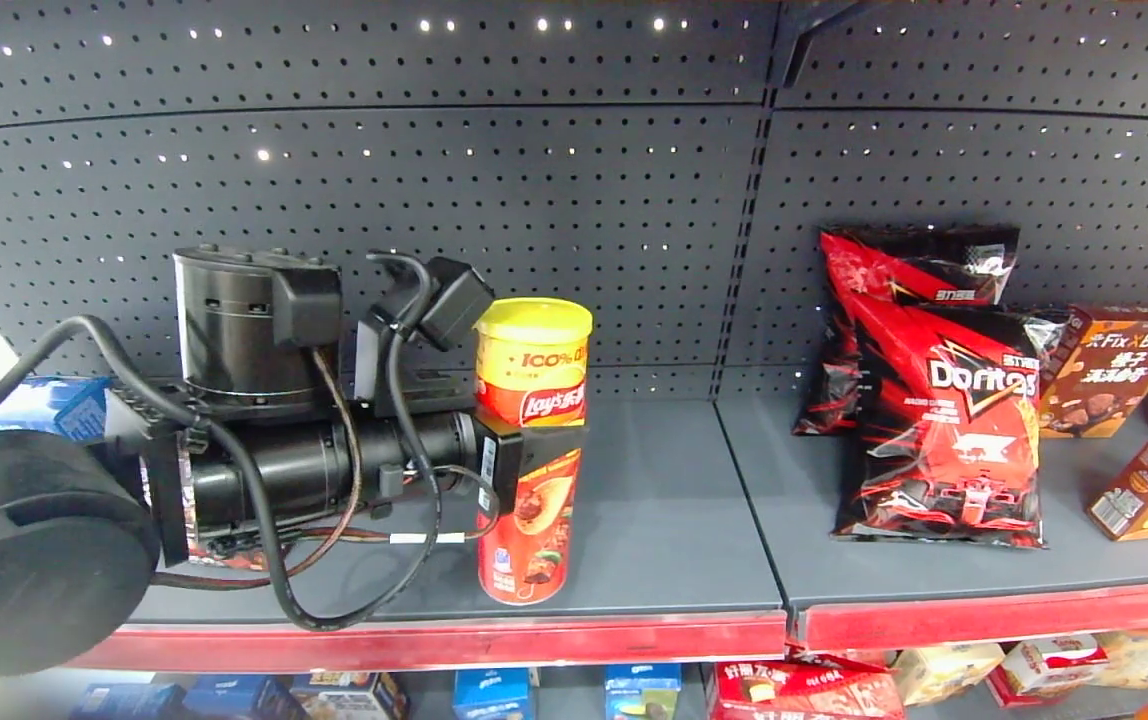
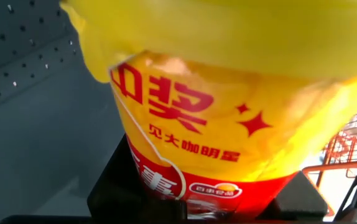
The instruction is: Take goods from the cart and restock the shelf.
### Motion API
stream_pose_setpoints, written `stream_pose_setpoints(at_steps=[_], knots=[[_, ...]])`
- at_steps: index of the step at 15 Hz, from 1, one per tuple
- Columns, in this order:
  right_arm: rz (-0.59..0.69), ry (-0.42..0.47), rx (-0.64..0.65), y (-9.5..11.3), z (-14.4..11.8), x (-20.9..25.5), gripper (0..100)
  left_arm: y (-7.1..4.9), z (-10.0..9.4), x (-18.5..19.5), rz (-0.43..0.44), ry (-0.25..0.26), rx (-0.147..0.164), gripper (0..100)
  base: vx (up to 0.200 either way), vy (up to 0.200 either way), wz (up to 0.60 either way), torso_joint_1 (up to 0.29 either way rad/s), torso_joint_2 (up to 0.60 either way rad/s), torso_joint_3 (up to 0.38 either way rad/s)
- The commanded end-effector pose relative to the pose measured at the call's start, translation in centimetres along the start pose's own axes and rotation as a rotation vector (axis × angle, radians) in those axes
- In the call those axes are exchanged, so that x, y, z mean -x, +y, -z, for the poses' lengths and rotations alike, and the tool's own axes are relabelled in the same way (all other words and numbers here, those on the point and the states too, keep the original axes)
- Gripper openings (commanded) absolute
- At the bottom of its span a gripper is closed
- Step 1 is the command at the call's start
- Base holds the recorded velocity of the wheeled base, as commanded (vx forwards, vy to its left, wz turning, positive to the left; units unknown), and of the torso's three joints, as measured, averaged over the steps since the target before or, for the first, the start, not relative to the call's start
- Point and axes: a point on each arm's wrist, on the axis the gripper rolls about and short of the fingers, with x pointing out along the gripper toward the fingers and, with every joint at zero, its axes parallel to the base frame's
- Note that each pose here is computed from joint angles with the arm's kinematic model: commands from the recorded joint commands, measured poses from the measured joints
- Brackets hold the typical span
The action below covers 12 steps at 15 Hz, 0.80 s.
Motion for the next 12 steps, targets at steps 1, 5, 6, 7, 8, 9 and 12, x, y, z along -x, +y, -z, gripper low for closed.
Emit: stream_pose_setpoints(at_steps=[1, 5, 6, 7, 8, 9, 12], knots=[[0.0, 0.001, 0.001, 0.0, 0.0, 0.0, 0, 0.5, 1.2, -1.6, -0.001, 0.044, 0.012, 0, 0.0, 0.0, 0.0, 0.0, 0.0, 0.0], [0.0, 0.001, 0.001, 0.0, 0.0, 0.0, 0, 0.8, 2.1, -3.1, 0.001, 0.079, 0.023, 0, 0.0, 0.0, 0.0, 0.0, 0.0, 0.0], [0.0, 0.001, 0.001, 0.0, 0.0, 0.0, 0, 1.0, 2.0, -3.8, 0.0, 0.08, 0.025, 0, 0.0, 0.0, 0.0, 0.0, 0.0, 0.0], [0.0, 0.001, 0.001, 0.0, 0.0, 0.0, 0, 1.1, 1.9, -4.2, 0.002, 0.077, 0.023, 0, 0.0, 0.0, 0.0, 0.0, 0.0, 0.0], [0.0, 0.003, 0.002, 0.0, 0.0, 0.0, 0, 1.1, 1.9, -4.7, 0.006, 0.079, 0.022, 0, 0.0, 0.0, 0.0, 0.0, 0.0, 0.0], [0.0, 0.003, 0.002, 0.0, 0.0, 0.0, 0, 1.1, 1.9, -5.1, 0.008, 0.079, 0.022, 0, 0.0, 0.0, 0.0, 0.0, 0.0, 0.0], [0.0, 0.001, 0.001, 0.0, 0.0, 0.0, 0, 1.2, 2.0, -5.8, 0.009, 0.083, 0.022, 0, 0.0, 0.0, 0.0, 0.0, 0.0, 0.0]])
